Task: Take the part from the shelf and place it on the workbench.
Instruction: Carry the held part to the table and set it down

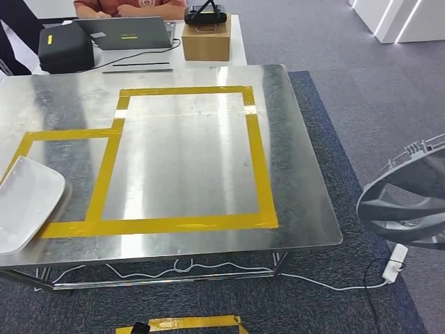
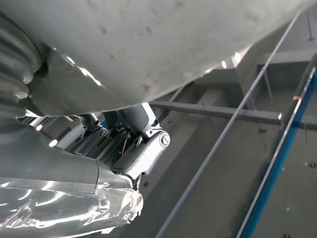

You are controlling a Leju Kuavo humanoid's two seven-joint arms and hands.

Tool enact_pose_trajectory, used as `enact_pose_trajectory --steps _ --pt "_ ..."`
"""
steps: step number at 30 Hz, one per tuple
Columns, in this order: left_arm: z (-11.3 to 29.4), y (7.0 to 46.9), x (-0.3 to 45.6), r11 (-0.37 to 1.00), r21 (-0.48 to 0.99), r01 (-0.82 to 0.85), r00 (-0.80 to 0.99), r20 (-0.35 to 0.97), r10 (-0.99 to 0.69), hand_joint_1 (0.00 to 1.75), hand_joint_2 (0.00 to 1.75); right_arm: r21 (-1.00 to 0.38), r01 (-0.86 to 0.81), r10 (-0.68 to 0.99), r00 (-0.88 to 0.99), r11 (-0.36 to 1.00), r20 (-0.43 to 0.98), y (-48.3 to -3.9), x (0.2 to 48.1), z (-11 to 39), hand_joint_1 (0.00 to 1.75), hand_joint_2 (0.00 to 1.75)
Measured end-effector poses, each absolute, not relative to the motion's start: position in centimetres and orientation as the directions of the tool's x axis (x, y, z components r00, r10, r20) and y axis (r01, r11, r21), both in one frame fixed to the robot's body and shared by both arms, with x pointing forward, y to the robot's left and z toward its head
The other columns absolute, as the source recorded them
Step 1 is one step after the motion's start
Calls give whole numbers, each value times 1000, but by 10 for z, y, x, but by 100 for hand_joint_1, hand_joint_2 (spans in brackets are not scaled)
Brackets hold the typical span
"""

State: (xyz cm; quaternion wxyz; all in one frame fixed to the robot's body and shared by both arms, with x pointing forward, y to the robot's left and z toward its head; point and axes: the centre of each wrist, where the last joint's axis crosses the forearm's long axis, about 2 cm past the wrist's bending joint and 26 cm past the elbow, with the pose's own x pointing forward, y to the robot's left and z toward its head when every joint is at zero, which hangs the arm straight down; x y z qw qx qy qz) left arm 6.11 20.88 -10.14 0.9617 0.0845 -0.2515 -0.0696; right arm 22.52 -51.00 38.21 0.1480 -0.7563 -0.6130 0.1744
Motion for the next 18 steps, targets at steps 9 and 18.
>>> enact_pose_trajectory --steps 9,18 --pt "-101 207 62 975 197 104 863 469 -186 0 0 -477 850 974 199 -225 -106 -512 253 382 175 175" --pt "-100 204 68 968 200 149 858 461 -227 0 0 -548 802 971 202 -237 -125 -493 318 349 175 175"
